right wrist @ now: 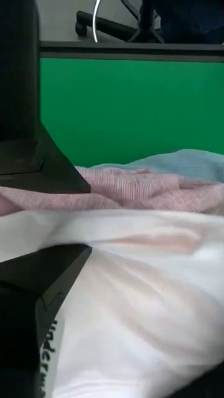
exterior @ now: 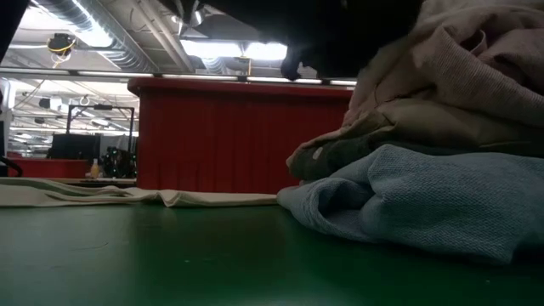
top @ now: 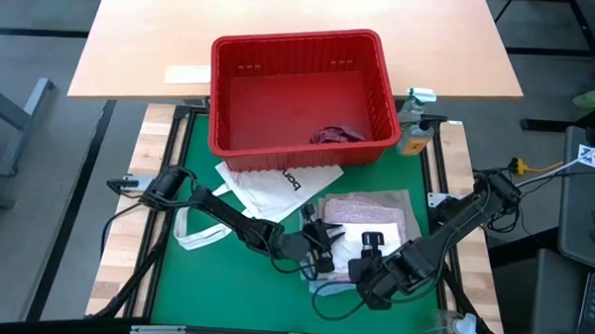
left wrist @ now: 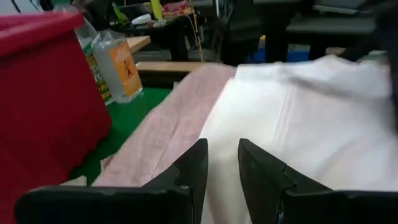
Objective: Fold laundry
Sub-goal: Fold the white underwear
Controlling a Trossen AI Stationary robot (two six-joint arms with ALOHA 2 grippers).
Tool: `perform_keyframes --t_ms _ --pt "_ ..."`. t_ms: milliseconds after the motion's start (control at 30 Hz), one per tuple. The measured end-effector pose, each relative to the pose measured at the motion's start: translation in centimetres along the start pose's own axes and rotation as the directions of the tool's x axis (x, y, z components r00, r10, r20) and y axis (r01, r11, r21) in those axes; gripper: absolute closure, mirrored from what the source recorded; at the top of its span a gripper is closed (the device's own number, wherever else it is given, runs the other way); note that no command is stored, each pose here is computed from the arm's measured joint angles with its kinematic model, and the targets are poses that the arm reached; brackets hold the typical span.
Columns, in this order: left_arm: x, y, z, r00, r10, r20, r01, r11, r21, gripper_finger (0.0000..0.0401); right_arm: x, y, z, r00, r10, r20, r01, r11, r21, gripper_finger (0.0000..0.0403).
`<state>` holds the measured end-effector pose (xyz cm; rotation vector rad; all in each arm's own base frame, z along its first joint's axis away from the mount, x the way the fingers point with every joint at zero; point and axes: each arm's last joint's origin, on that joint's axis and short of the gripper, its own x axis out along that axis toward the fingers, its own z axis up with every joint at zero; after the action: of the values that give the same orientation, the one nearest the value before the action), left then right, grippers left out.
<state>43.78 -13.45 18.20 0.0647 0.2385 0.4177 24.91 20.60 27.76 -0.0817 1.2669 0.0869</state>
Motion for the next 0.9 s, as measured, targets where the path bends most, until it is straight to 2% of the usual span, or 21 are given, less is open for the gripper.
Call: perform_keyframes --t_ms 367,500,600,767,900 --pt "-3.1 -1.1 2.9 0.997 -0.046 0.062 0.043 0.998 0.048 0.0316 -2.3 -0.7 -0.5 0.997 0.066 0.029 -0.067 0.997 0.041 0.0263" --pt "-4.1 -2.1 3.0 0.992 -0.109 0.065 0.107 0.993 0.039 0.0316 -3.2 -1.1 -0.8 0.997 0.064 0.052 -0.066 0.997 0.038 0.0263" --pt "-4.9 -2.9 2.8 0.983 -0.175 0.059 0.173 0.985 0.025 0.0316 -3.9 -1.6 -0.9 0.995 0.019 0.102 -0.023 0.999 0.043 0.0263" --pt "-5.6 -3.7 2.5 0.966 -0.257 0.039 0.257 0.966 0.018 0.0316 -4.3 -2.2 -0.9 0.971 -0.140 0.193 0.130 0.989 0.066 0.0263" --pt "-5.6 -3.7 2.0 0.959 -0.283 -0.011 0.283 0.959 0.009 0.0316 -3.9 -2.8 -0.9 0.954 -0.242 0.176 0.234 0.970 0.064 0.0263"
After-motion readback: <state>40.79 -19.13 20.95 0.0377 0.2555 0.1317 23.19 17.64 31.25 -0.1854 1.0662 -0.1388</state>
